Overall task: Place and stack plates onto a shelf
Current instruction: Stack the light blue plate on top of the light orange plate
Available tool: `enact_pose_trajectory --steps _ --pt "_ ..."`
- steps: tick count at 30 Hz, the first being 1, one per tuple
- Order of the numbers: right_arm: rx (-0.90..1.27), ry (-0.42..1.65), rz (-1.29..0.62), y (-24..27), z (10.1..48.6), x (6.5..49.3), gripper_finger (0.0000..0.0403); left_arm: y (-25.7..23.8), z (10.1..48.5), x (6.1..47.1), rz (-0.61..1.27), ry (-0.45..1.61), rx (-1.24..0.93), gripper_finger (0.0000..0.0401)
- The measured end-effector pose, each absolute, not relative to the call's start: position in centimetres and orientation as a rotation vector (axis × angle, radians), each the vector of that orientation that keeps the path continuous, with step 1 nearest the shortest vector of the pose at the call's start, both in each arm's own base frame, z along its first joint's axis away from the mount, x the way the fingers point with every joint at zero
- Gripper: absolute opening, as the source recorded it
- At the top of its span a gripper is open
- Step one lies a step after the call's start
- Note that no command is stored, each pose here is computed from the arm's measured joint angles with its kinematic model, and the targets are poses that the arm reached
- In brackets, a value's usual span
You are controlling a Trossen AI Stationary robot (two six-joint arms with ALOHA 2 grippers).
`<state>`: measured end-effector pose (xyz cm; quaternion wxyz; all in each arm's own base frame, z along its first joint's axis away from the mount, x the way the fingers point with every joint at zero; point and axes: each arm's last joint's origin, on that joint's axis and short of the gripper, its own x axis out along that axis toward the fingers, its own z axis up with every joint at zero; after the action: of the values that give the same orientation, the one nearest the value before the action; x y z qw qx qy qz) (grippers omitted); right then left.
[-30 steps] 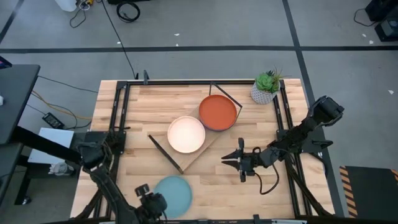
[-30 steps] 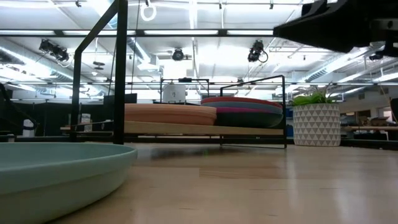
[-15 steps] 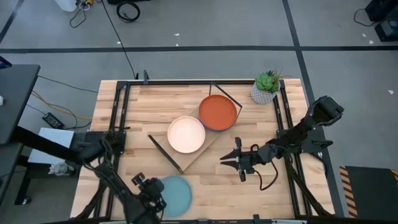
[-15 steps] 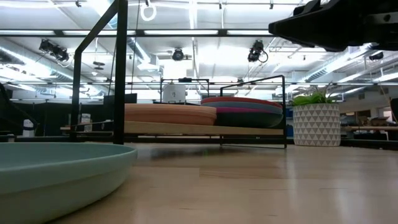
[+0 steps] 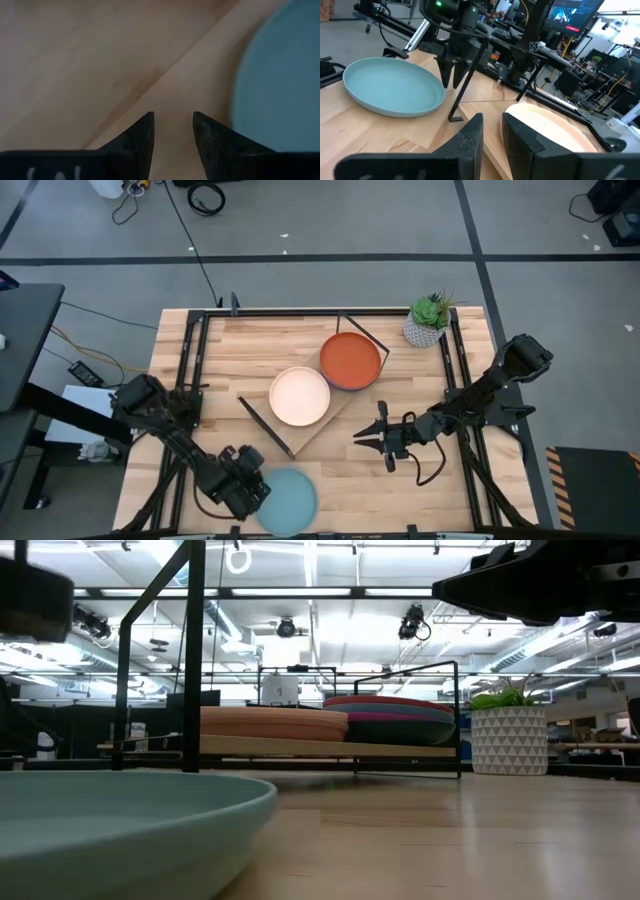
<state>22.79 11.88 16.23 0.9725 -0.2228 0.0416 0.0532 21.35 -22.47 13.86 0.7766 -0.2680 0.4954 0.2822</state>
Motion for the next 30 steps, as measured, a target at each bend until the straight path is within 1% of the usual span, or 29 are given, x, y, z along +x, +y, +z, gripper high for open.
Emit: enact_pose_trajectory --steps 4,8,12,16,21,25,30 --pt "-0.441 0.091 0.108 11.9 16.2 22.8 0.0077 -22.0 13.5 21.3 0.619 1.107 -0.591 0.0142" --pt "-0.442 0.093 0.108 11.9 16.1 22.8 0.0077 -21.6 14.8 20.9 0.635 1.128 -0.575 0.0142" --pt "-0.440 0.093 0.105 11.9 16.1 22.8 0.0077 -21.7 17.4 21.1 0.568 1.042 -0.660 0.0142" --pt "-0.427 0.094 0.105 11.9 16.1 22.8 0.0077 -22.2 18.3 21.8 0.501 0.988 -0.756 0.0142" --pt "-0.427 0.094 0.105 11.9 16.1 22.8 0.0077 -22.2 16.8 22.6 0.519 1.035 -0.766 0.0142" --pt "-0.428 0.097 0.105 11.9 16.1 22.8 0.0077 -22.1 15.5 23.1 0.536 1.080 -0.725 0.0142" --pt "-0.429 0.098 0.105 11.9 16.1 22.8 0.0077 -21.8 14.9 23.7 0.523 1.113 -0.694 0.0136"
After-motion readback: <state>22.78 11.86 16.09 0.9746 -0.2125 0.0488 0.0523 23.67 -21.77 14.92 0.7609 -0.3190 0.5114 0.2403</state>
